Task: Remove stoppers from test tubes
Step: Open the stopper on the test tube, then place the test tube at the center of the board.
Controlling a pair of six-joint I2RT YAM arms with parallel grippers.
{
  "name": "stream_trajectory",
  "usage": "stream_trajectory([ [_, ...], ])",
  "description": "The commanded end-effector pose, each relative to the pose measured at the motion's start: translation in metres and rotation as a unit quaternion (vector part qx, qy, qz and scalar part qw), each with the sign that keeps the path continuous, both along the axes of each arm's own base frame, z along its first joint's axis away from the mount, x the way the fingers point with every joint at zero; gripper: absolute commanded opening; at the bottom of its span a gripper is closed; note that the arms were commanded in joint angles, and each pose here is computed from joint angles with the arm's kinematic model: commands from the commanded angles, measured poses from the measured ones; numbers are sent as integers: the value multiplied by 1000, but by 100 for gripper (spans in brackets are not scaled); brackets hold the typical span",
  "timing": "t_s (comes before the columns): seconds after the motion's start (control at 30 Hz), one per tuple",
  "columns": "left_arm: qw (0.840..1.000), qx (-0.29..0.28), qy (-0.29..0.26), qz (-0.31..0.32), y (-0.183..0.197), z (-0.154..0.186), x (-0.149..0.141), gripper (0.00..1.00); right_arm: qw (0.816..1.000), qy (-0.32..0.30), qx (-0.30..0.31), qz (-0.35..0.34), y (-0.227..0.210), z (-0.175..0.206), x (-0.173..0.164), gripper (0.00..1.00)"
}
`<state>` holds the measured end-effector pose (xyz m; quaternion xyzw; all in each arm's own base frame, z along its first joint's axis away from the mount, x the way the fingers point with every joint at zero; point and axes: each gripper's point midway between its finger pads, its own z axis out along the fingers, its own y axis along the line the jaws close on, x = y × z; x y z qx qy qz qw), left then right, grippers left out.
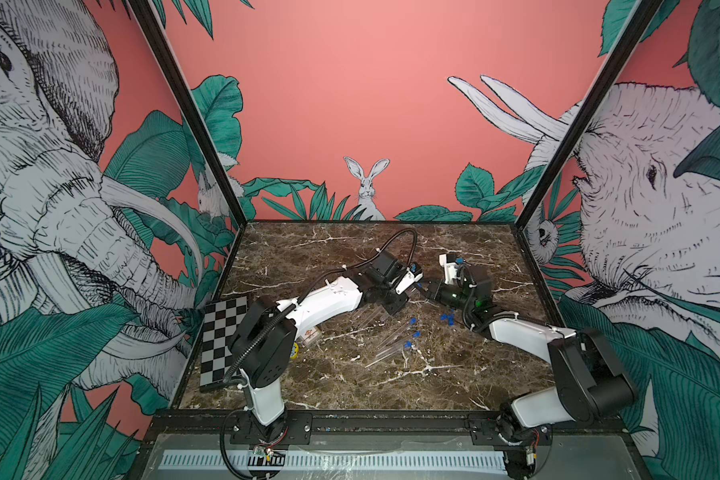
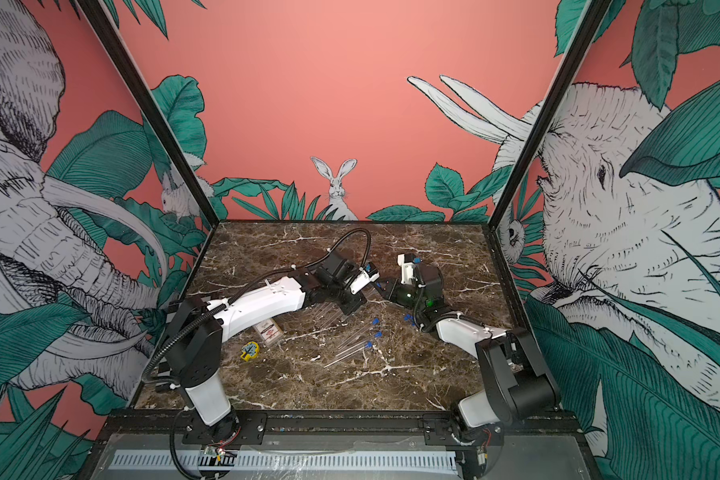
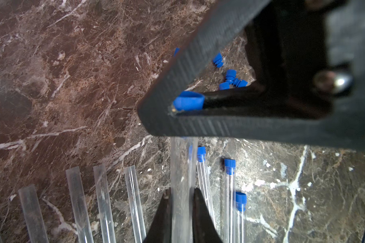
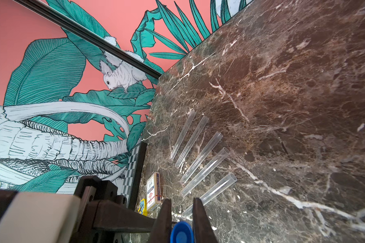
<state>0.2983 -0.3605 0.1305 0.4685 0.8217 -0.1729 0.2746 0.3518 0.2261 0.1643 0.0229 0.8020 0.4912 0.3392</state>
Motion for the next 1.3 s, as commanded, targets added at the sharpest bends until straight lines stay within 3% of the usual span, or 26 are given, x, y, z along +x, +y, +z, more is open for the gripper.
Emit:
stream_trajectory([
  [0.0,994,95,44,36,52,-33,-12,6,995,-81,-7,-48,-21,46,24,2],
  [0.2,994,96,44,36,54,-33,-12,6,994,-81,-41,-60,-28,42,23,2],
  [0.47,994,99,41,38,55,-32,-12,6,994,-83,-4,-64,-28,49,27,4],
  [0.67,993,102,41,39,56,-34,-11,6,995,-78,-15,-67,-32,44,27,5],
  [0.97,993,84,63,52,45,-40,-9,6,992,1,-100,-78,-51,-6,15,3],
  [1.27,988,128,71,44,33,-58,-9,9,977,44,-196,-72,-72,-39,-8,4],
])
